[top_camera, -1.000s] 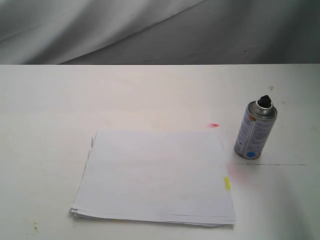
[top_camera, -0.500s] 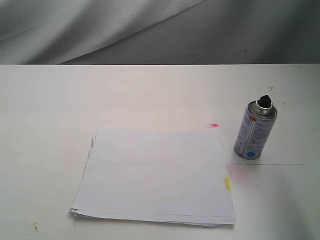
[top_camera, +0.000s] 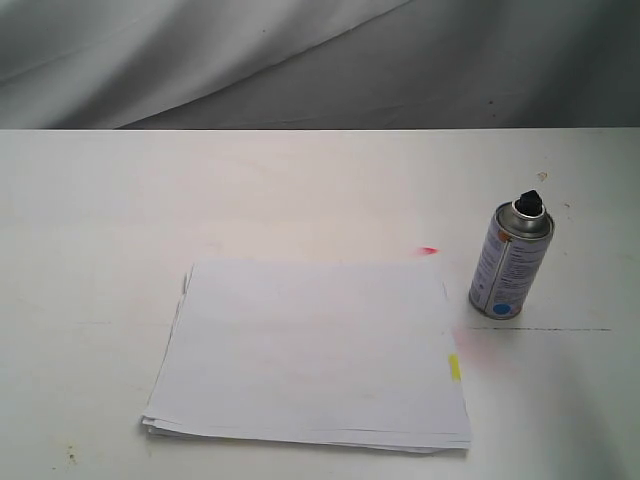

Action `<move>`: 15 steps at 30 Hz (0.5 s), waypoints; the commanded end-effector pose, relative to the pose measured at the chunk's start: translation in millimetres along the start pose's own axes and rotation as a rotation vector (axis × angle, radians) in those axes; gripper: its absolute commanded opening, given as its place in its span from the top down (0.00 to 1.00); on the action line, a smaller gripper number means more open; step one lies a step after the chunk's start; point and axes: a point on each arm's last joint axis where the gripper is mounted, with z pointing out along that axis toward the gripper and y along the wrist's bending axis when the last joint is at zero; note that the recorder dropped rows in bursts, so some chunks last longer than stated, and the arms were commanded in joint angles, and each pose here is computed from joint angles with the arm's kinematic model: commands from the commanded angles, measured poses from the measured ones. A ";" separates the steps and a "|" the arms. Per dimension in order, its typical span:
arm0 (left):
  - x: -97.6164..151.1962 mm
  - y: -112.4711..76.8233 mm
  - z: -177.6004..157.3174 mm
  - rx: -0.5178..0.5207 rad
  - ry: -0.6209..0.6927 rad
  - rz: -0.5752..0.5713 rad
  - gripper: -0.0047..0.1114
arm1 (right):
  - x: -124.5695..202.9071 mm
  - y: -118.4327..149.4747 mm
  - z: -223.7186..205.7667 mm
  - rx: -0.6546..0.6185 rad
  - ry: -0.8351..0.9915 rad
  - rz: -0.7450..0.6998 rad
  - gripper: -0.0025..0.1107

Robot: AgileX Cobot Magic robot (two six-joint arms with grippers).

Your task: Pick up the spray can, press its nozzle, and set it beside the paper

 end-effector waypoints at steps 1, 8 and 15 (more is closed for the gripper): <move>24.0 2.3 4.4 -0.023 0.049 -0.023 0.96 | 0.1 -0.2 -0.3 0.006 -0.009 0.008 0.98; 32.9 2.4 5.2 -0.024 0.089 -0.020 0.96 | 0.1 -0.2 -0.3 0.006 -0.009 0.008 0.98; 37.9 2.2 4.6 -0.021 0.145 0.006 0.96 | 0.1 -0.2 -0.3 0.006 -0.009 0.008 0.98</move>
